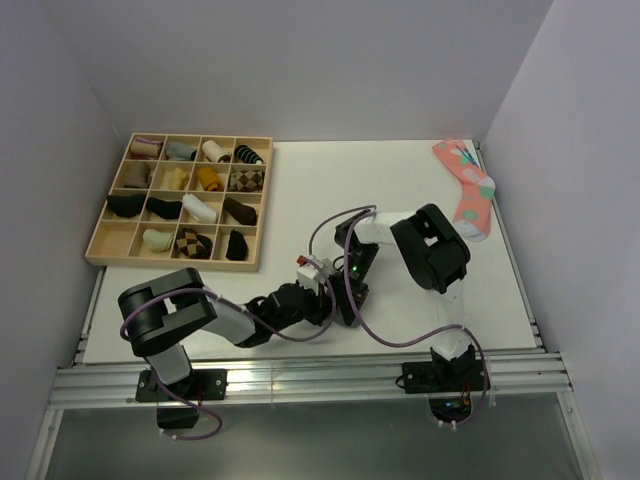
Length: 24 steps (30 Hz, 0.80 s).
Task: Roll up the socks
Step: Roll the sock at the center of the board.
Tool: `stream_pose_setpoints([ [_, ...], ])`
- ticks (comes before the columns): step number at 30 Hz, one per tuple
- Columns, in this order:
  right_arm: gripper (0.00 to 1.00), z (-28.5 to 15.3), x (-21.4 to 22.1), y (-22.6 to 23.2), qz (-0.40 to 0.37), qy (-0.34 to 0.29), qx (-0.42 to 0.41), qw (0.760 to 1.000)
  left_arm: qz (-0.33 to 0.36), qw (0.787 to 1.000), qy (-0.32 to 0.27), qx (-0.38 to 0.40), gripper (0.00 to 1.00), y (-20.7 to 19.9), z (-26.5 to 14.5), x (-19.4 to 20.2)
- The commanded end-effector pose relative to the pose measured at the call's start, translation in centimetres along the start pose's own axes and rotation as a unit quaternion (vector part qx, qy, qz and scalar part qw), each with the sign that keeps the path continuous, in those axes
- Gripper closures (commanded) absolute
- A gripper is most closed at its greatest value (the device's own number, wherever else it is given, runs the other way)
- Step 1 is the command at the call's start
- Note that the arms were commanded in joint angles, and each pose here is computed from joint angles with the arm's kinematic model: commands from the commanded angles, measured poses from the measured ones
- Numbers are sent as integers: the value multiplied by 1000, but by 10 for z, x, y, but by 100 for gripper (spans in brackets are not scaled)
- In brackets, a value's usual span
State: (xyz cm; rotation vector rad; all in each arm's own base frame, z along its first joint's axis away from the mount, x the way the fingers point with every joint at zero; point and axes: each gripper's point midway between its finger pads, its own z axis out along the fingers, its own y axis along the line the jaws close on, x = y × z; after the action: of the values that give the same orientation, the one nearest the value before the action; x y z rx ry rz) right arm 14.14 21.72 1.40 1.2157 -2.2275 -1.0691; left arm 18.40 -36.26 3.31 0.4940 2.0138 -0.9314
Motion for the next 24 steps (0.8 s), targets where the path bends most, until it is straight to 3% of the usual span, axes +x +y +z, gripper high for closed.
stream_pose_setpoints([
  [1,71,-10,-12,-38,-50,-16,102,993,-13,995,65,-68,100,28,-5,38],
  [12,58,-57,-36,-49,-22,-121,140,982,-47,983,124,-129,100,34,-9,62],
  [24,52,-90,-35,-28,-93,-182,150,967,-95,965,180,-162,100,30,-15,69],
])
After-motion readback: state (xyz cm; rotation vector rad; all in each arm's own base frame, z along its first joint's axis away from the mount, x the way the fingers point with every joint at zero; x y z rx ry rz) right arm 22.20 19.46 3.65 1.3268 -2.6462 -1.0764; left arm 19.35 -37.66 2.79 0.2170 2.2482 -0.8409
